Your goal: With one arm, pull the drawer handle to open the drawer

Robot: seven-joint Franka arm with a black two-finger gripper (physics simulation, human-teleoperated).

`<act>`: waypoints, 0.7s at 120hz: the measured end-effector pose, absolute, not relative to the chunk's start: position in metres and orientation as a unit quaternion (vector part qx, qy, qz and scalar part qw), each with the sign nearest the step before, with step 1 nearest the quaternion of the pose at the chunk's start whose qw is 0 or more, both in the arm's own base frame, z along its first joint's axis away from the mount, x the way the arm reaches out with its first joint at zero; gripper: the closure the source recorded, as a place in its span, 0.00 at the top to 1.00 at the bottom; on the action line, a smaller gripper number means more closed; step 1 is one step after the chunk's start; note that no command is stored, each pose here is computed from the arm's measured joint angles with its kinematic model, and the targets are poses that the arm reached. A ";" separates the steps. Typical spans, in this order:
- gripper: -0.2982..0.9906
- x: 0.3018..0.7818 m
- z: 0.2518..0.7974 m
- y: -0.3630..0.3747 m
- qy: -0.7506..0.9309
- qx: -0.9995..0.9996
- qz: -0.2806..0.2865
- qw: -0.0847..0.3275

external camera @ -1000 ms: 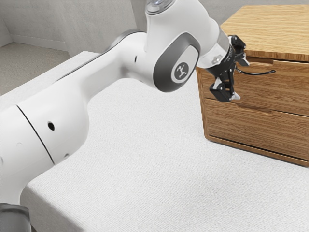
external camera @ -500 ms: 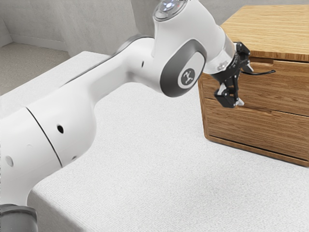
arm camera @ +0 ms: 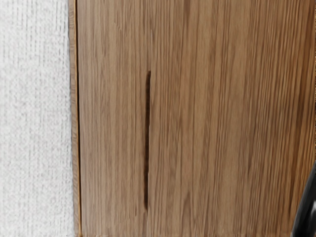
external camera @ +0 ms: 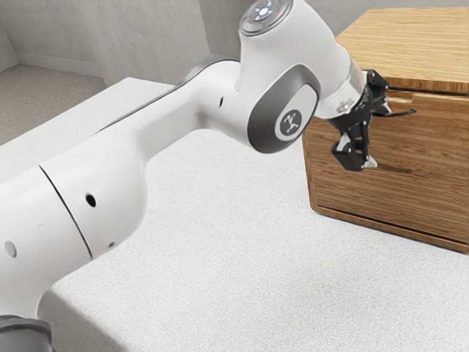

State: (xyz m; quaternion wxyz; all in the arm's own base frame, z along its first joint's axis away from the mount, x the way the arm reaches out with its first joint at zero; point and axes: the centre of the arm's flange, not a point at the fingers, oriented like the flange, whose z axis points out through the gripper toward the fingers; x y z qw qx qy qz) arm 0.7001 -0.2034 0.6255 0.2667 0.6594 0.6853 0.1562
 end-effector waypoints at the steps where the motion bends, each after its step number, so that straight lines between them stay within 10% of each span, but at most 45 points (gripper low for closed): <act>1: 0.77 0.700 0.625 -0.204 0.685 0.660 0.156 0.267; 84: 0.77 0.622 0.644 -0.210 0.681 0.674 0.117 0.262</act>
